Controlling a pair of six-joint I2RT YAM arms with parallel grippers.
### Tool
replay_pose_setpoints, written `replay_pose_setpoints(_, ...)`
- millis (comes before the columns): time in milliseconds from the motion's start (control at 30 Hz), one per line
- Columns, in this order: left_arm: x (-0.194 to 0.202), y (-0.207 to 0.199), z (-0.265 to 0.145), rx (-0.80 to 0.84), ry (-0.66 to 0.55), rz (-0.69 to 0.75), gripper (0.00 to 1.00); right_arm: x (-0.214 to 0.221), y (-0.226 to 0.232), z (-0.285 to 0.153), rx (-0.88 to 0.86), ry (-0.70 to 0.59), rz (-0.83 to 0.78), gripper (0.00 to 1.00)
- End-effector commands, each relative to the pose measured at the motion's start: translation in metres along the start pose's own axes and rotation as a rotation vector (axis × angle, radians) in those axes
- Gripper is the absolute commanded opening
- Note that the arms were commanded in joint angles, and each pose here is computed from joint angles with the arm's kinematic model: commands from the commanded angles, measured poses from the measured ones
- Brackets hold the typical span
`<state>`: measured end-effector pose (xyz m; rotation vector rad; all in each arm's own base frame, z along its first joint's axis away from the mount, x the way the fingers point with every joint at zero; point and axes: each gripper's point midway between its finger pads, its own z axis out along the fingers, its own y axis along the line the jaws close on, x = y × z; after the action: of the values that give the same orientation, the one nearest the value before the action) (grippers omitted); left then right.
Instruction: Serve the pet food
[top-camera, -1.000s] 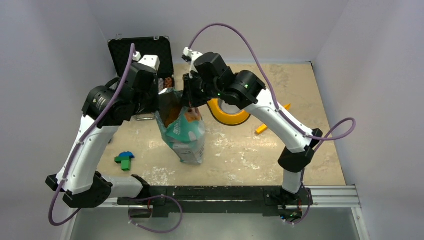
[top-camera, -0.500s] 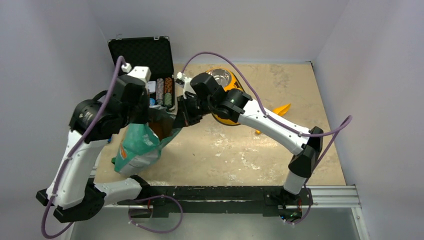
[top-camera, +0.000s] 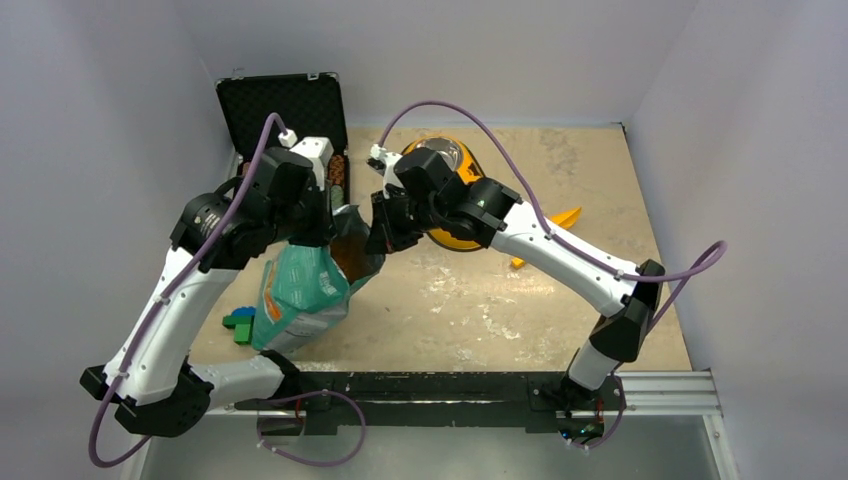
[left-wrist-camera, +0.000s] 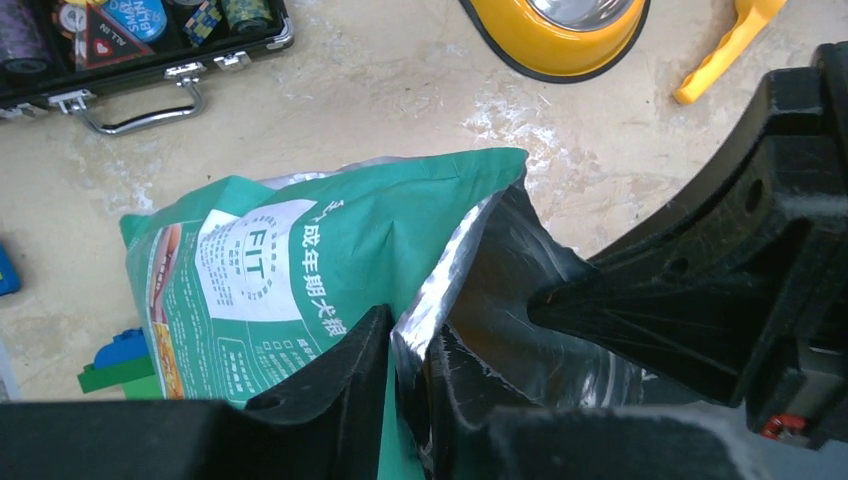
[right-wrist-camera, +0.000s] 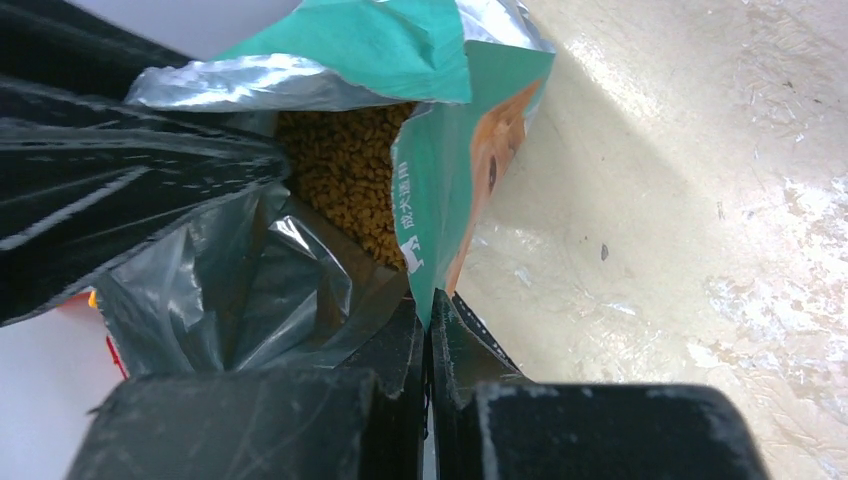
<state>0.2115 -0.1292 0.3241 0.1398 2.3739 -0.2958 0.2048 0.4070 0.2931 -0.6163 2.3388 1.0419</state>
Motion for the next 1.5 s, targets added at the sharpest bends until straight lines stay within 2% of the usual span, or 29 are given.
replay_pose_setpoints(0, -0.001, 0.004, 0.012, -0.03, -0.002, 0.025, 0.3, -0.058, 0.059, -0.054, -0.142, -0.213, -0.086, 0.0)
replay_pose_setpoints(100, 0.003, 0.007, 0.019, -0.05, 0.019, 0.037, 0.38, -0.061, 0.065, -0.059, -0.137, -0.227, -0.111, 0.0)
replay_pose_setpoints(167, 0.004, 0.007, 0.02, -0.047, 0.023, 0.041, 0.38, -0.064, 0.068, -0.061, -0.132, -0.235, -0.12, 0.0)
replay_pose_setpoints(267, -0.006, 0.01, 0.01, -0.058, -0.015, 0.048, 0.13, -0.062, 0.06, -0.059, -0.087, -0.234, -0.107, 0.0)
replay_pose_setpoints(367, -0.021, 0.014, -0.007, -0.069, -0.075, 0.06, 0.0, -0.056, 0.035, -0.055, -0.002, -0.225, -0.081, 0.0)
replay_pose_setpoints(567, -0.045, 0.014, -0.031, -0.076, -0.177, -0.026, 0.0, -0.03, -0.025, -0.046, 0.149, -0.158, -0.019, 0.0)
replay_pose_setpoints(667, -0.053, 0.007, -0.031, -0.043, -0.21, -0.059, 0.0, -0.024, -0.033, -0.048, 0.153, -0.142, -0.027, 0.0)
replay_pose_setpoints(767, -0.05, -0.002, -0.02, -0.005, -0.188, -0.087, 0.0, -0.023, -0.032, -0.051, 0.143, -0.146, -0.04, 0.0)
replay_pose_setpoints(867, -0.043, -0.011, -0.004, 0.025, -0.151, -0.107, 0.0, -0.021, -0.032, -0.056, 0.124, -0.13, -0.034, 0.19)
replay_pose_setpoints(967, -0.031, -0.01, 0.012, 0.017, -0.115, -0.107, 0.0, -0.018, -0.035, -0.066, 0.13, -0.129, -0.031, 0.45)
replay_pose_setpoints(1100, -0.018, -0.02, 0.027, 0.076, -0.072, -0.094, 0.0, -0.02, -0.036, -0.107, 0.164, -0.206, -0.07, 0.72)
replay_pose_setpoints(1233, -0.017, -0.042, 0.032, 0.198, -0.05, -0.134, 0.0, -0.018, -0.075, -0.144, 0.281, -0.322, 0.038, 0.77)
replay_pose_setpoints(1333, -0.021, -0.054, 0.032, 0.251, -0.046, -0.157, 0.0, -0.001, -0.134, -0.155, 0.394, -0.375, 0.238, 0.82)
replay_pose_setpoints(1467, -0.018, -0.064, 0.038, 0.292, -0.001, -0.172, 0.0, 0.036, -0.213, -0.158, 0.56, -0.382, 0.519, 0.91)
